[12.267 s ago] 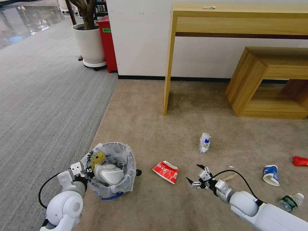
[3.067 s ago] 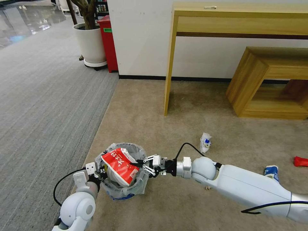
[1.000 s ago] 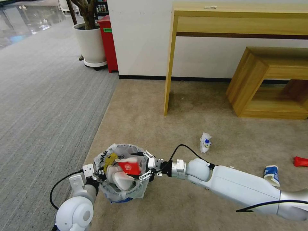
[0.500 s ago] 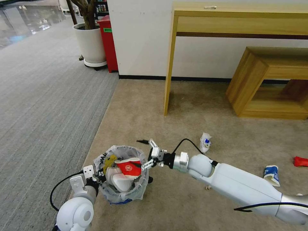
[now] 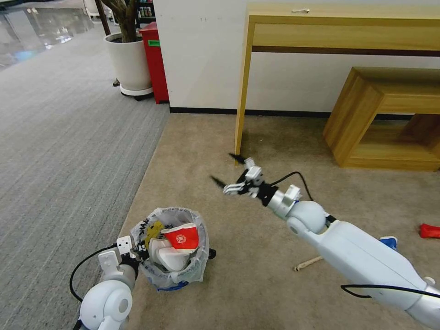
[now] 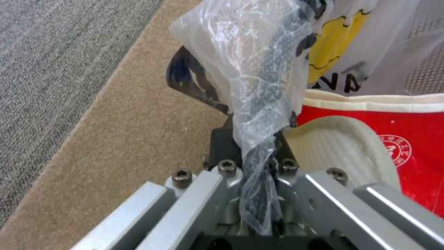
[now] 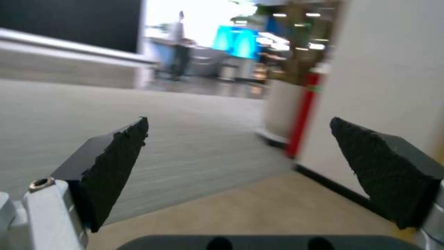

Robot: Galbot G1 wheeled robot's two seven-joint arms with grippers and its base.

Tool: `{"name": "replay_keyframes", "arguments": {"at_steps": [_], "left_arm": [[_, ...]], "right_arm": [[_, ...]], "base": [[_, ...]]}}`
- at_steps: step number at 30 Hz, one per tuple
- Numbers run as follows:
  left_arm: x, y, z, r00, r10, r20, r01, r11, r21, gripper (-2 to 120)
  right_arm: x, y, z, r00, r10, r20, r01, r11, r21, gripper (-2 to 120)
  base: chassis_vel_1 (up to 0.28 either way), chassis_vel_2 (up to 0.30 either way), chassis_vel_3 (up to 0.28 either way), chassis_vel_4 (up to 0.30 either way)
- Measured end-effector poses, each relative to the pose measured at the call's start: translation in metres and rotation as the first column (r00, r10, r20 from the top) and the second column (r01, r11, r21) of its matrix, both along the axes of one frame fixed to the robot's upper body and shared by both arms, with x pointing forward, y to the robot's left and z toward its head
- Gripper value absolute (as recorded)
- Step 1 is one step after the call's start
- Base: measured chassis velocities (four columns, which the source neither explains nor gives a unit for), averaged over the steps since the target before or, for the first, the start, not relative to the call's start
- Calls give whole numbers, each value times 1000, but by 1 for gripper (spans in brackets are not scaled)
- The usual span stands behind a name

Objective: Pick up the trash bin and place the garbage on the floor into it.

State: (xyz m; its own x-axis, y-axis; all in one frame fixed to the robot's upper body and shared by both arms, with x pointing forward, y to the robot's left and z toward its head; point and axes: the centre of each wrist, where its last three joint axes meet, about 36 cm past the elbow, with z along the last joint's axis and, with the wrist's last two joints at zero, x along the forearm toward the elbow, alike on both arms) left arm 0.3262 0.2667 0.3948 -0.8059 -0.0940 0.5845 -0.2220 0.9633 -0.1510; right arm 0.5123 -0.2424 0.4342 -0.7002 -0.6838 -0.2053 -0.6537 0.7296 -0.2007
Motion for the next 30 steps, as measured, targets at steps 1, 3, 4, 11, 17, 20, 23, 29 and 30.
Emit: {"name": "replay_keyframes", "arguments": {"at_steps": [1,3,4,11,17,20,23,29,30], "left_arm": [[0,1,0,1000,0,1,0,1000,1,0],[0,1,0,1000,1,2,-1,1000,2,0],[0,2,0,1000,2,2,-2,1000,3,0],[1,5,2,1000,6,8,-6,1000,6,0],[2,7,0,1000,13,10,-13,1000,6,0],[2,7,-1,1000,15,10,-15,1000,6,0],[2,7,-2,1000,16,9,-16,1000,6,0],[4,8,-4,1000,17,8,-17,1000,7,0],[4,7,-4,1000,16,8,-16,1000,6,0]], "right_arm": [[-4,-8,-2,997,-80,-21,80,997,18,100],[-6,-12,-1,991,-128,-34,129,991,27,100],[-9,-17,0,986,-162,-44,164,986,33,100],[-34,-50,-5,904,-391,-174,378,920,-104,100],[-48,-93,-28,860,-479,-178,432,867,-247,99],[-49,-114,-38,873,-468,-137,418,862,-285,99],[-52,-136,-46,894,-438,-93,389,863,-322,99],[-52,-185,-65,979,-205,23,196,891,-409,100],[-50,-192,-67,988,-148,44,152,888,-435,100]], "base": [[0,0,0,0],[0,0,0,0],[0,0,0,0],[0,0,0,0],[0,0,0,0],[0,0,0,0],[0,0,0,0],[0,0,0,0],[0,0,0,0]]}}
